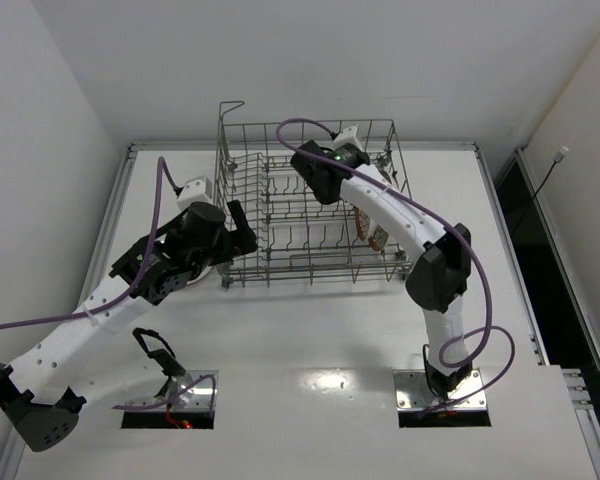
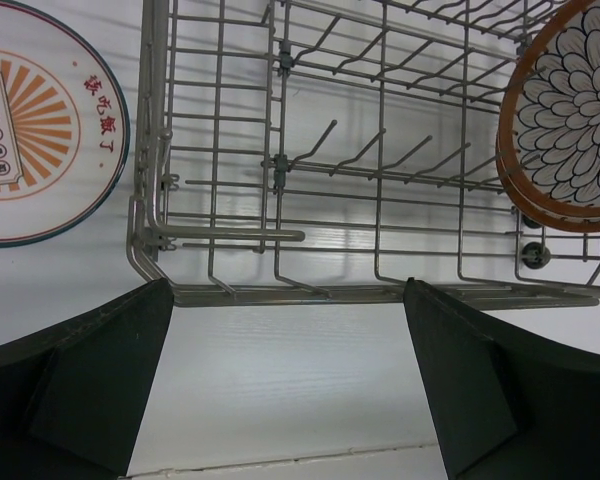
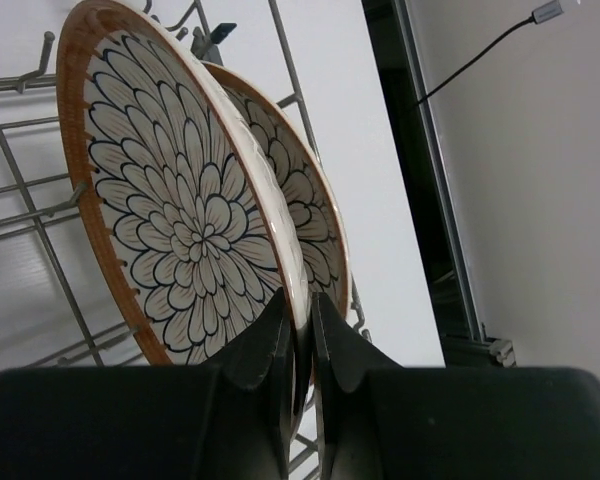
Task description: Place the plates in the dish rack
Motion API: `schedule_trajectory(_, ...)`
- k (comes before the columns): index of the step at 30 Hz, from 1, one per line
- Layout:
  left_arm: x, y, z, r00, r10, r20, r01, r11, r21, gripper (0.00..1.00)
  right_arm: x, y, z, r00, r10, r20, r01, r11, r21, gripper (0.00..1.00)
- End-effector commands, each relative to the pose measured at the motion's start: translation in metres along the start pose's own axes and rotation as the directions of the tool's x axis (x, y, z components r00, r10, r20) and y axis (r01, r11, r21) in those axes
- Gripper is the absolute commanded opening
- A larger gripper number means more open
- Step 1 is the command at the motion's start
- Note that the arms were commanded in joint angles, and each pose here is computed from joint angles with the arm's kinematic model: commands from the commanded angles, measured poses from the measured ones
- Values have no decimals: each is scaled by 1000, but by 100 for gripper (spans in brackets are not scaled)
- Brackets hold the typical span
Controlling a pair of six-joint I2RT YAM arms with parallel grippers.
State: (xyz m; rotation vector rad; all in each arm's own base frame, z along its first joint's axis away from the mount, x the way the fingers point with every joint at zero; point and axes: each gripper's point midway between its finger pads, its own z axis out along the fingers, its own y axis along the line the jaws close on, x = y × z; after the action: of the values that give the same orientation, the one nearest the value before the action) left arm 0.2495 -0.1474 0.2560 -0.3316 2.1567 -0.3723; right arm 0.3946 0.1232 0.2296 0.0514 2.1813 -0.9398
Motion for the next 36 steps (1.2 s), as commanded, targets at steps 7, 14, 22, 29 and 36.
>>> schedule_trajectory(7, -18, -11, -16, 996, 39, 81, -41, 999, 30, 100, 18, 7, 12, 998, -52, -40, 54, 998, 38, 9)
schedule_trajectory(14, -19, -11, -20, 992, 66, 104, -69, 997, 27, 100, 39, 26, 8, 993, -71, -92, 71, 997, -5, 10)
schedule_trajectory(22, -28, 4, -28, 985, 95, 146, -93, 995, -21, 100, 21, 21, -11, 997, -8, -80, 0, 996, -93, 71)
schedule_trajectory(29, -51, 24, -41, 964, 123, 237, -98, 989, -113, 100, -13, -10, -61, 979, 190, -78, -205, 932, -298, 86)
schedule_trajectory(36, -96, 44, -74, 927, -21, 376, 119, 964, -239, 100, -3, 6, -128, 954, 244, -176, -295, 643, -706, 87)
